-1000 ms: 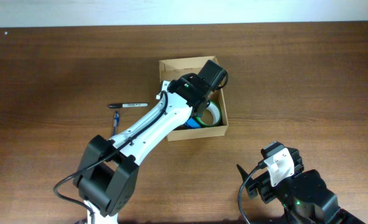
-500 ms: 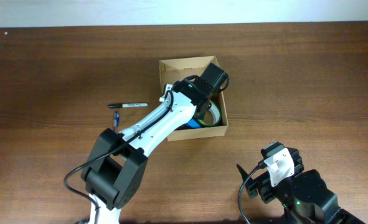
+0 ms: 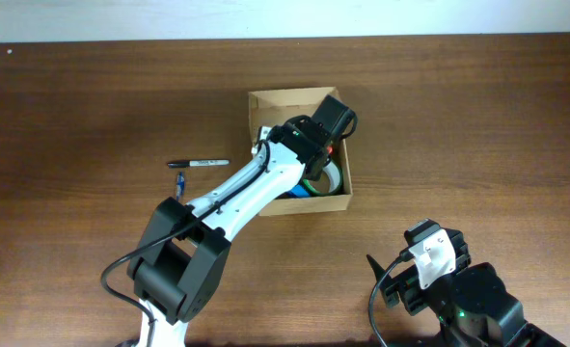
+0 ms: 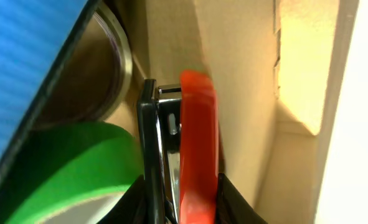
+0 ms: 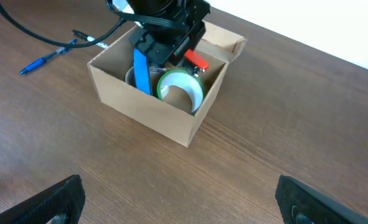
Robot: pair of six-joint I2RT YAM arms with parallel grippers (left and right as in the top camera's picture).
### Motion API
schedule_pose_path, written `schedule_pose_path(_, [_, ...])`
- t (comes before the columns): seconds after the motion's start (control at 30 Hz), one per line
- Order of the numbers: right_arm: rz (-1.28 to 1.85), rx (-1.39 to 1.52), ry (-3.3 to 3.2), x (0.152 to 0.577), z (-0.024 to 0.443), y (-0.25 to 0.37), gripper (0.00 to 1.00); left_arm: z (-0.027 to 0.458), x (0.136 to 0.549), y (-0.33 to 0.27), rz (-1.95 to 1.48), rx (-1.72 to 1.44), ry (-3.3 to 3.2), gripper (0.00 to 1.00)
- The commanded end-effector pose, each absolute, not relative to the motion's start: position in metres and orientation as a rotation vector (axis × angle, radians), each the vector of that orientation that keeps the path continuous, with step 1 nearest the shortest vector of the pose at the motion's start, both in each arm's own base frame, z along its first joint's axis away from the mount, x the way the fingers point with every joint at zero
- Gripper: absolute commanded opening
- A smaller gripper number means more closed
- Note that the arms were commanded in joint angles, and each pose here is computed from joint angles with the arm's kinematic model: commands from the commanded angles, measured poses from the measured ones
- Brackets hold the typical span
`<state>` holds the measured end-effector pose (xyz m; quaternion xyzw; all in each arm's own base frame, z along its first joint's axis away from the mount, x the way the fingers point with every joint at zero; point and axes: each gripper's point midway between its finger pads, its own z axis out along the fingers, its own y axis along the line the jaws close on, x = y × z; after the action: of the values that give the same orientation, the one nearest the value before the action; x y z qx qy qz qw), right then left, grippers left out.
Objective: Pack container
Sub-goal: 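Lower the stapler upright into the box's right corner, then release the stapler and move the left gripper to the blue pen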
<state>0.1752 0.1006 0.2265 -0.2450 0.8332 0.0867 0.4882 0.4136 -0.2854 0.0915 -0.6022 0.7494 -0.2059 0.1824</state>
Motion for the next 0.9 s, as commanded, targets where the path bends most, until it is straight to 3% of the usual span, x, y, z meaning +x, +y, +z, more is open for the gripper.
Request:
schedule_pose_path(0.0, [0.215,-0.576,2.028,0.176,0.226,0.099,0.99,0.092,0.416,-0.291,-0.605,-1.699,2.1,0.25])
schedule_pose_path(0.07, [0.215,-0.576,2.028,0.176,0.226,0.099,0.99,0.096,0.417,-0.291,-0.618,-1.697,2.094,0.34])
schedule_pose_path(0.23, [0.215,-0.576,2.028,0.176,0.226,0.099,0.99,0.099,0.417,-0.292,-0.628,-1.695,2.091,0.41])
schedule_pose_path(0.37, [0.215,-0.576,2.028,0.176,0.226,0.099,0.99,0.099,0.415,-0.293,-0.629,-1.692,2.095,0.56])
schedule_pose_path(0.8, [0.215,-0.576,2.028,0.176,0.226,0.099,0.99,0.129,0.413,-0.293,-0.692,-1.674,2.066,0.56])
schedule_pose_path(0.83, [0.215,-0.576,2.028,0.176,0.226,0.099,0.99,0.134,0.411,-0.291,-0.696,-1.673,2.063,0.59])
schedule_pose_path(0.87, [0.215,-0.576,2.028,0.176,0.226,0.099,0.99,0.139,0.409,-0.289,-0.698,-1.674,2.061,0.68])
